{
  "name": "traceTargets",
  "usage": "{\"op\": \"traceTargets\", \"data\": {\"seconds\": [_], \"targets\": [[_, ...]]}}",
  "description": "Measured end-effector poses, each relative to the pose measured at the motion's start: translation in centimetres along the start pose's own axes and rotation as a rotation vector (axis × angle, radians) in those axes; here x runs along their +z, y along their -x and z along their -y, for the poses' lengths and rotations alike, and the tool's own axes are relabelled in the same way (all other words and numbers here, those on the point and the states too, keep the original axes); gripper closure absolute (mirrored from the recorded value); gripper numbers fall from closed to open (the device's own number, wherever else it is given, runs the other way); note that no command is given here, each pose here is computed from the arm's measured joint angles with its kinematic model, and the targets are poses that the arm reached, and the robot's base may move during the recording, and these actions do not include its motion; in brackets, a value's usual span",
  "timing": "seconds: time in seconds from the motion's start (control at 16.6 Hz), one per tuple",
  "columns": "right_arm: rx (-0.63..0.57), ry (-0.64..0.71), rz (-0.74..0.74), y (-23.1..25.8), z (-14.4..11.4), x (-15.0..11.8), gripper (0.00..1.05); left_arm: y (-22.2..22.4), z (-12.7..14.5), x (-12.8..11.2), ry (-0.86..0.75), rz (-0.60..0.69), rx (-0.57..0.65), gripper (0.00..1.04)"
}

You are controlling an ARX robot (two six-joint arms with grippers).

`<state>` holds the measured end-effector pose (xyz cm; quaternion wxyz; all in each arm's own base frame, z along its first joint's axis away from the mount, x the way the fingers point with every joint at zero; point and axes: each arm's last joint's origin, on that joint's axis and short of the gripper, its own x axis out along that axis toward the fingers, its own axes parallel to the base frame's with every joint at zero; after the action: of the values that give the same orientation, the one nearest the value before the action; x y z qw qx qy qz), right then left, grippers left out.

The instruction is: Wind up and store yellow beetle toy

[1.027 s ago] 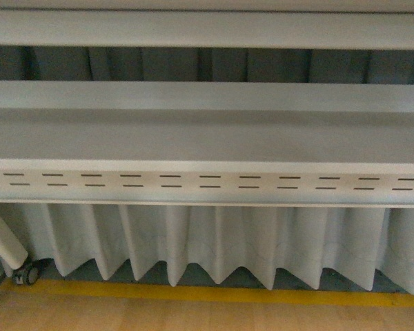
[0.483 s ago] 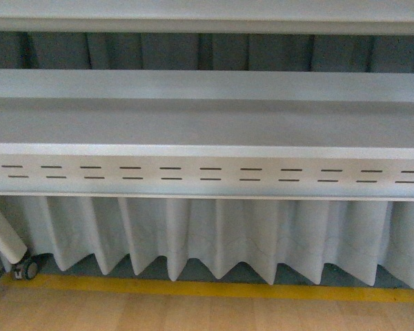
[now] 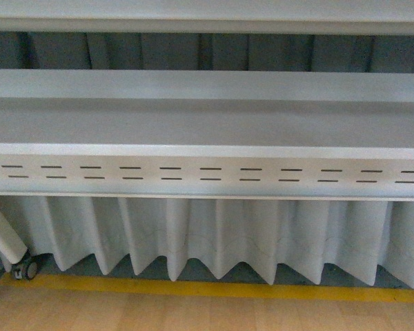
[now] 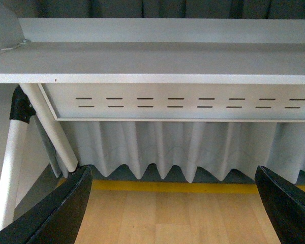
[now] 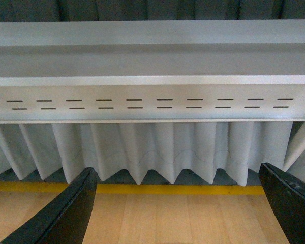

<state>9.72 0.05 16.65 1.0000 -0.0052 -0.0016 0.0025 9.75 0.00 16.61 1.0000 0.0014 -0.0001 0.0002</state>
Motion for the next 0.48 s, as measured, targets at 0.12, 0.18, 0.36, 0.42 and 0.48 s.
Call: {"op": "traceTargets", "data": {"seconds": [0.12, 0.18, 0.36, 0.42, 0.48], "targets": [[0.0, 0.0, 0.0, 0.0, 0.0, 0.0, 0.07, 0.0, 0.0, 0.0, 0.0, 0.0, 0.0, 0.07], [0.0, 0.0, 0.0, 0.0, 0.0, 0.0, 0.07, 0.0, 0.0, 0.0, 0.0, 0.0, 0.0, 0.07], [0.0, 0.0, 0.0, 0.0, 0.0, 0.0, 0.07, 0.0, 0.0, 0.0, 0.0, 0.0, 0.0, 0.07], [0.0, 0.0, 0.0, 0.0, 0.0, 0.0, 0.07, 0.0, 0.0, 0.0, 0.0, 0.0, 0.0, 0.07], [0.0, 0.0, 0.0, 0.0, 0.0, 0.0, 0.07, 0.0, 0.0, 0.0, 0.0, 0.0, 0.0, 0.07]]}}
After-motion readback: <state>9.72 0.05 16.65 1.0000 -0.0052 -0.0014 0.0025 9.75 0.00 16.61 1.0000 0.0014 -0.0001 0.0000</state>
